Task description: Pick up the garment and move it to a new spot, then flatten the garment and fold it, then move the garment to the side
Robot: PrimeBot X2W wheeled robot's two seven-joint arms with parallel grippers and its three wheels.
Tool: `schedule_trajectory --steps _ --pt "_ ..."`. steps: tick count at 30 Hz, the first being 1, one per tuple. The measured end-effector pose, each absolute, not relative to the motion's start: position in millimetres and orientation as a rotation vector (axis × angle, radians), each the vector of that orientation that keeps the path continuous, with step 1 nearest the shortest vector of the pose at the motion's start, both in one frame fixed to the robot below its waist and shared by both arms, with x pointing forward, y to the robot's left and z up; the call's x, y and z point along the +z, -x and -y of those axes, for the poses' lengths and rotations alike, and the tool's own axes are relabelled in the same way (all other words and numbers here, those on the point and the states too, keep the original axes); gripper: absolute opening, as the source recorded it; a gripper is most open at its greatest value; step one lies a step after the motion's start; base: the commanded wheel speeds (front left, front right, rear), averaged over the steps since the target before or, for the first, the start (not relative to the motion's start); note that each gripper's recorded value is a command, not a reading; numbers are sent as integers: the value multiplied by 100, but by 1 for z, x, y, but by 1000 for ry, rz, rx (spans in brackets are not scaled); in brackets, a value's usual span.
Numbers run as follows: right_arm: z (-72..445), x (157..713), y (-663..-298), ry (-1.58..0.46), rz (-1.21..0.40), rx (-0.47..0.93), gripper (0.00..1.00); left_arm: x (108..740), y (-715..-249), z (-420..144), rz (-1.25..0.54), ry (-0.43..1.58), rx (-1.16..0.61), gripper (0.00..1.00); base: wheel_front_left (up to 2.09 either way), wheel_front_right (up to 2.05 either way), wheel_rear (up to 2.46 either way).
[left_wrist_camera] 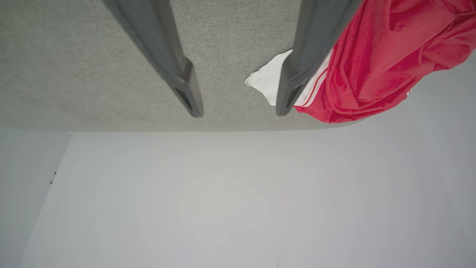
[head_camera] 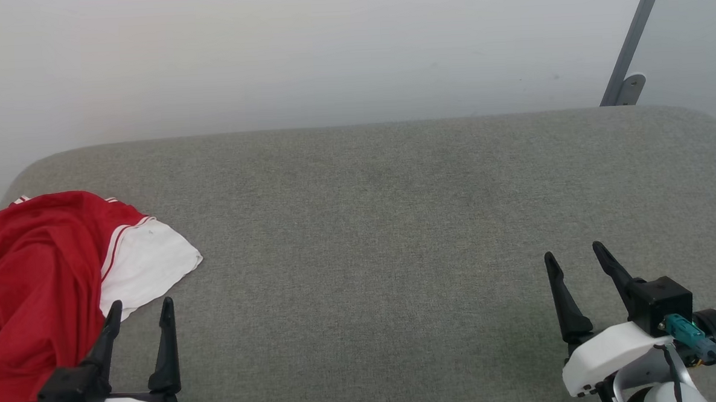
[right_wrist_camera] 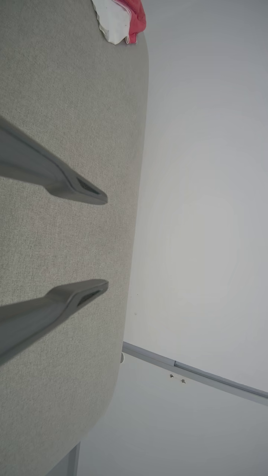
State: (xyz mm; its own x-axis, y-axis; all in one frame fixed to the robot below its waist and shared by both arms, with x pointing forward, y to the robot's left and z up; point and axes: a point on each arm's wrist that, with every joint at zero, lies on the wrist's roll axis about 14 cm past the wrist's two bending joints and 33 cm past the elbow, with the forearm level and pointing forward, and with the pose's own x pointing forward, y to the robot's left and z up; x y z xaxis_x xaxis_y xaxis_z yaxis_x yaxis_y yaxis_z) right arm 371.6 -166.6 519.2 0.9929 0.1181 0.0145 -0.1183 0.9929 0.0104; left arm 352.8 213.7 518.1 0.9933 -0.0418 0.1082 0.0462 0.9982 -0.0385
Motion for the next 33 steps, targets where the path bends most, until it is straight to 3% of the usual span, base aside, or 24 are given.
schedule_trajectory --steps 16,33 --pt "159 521 -374 -5 23 144 100 514 -347 -226 98 80 -4 100 0 0 0" --pt "68 526 -388 0 31 422 100 516 -290 -315 118 112 308 100 0 0 0"
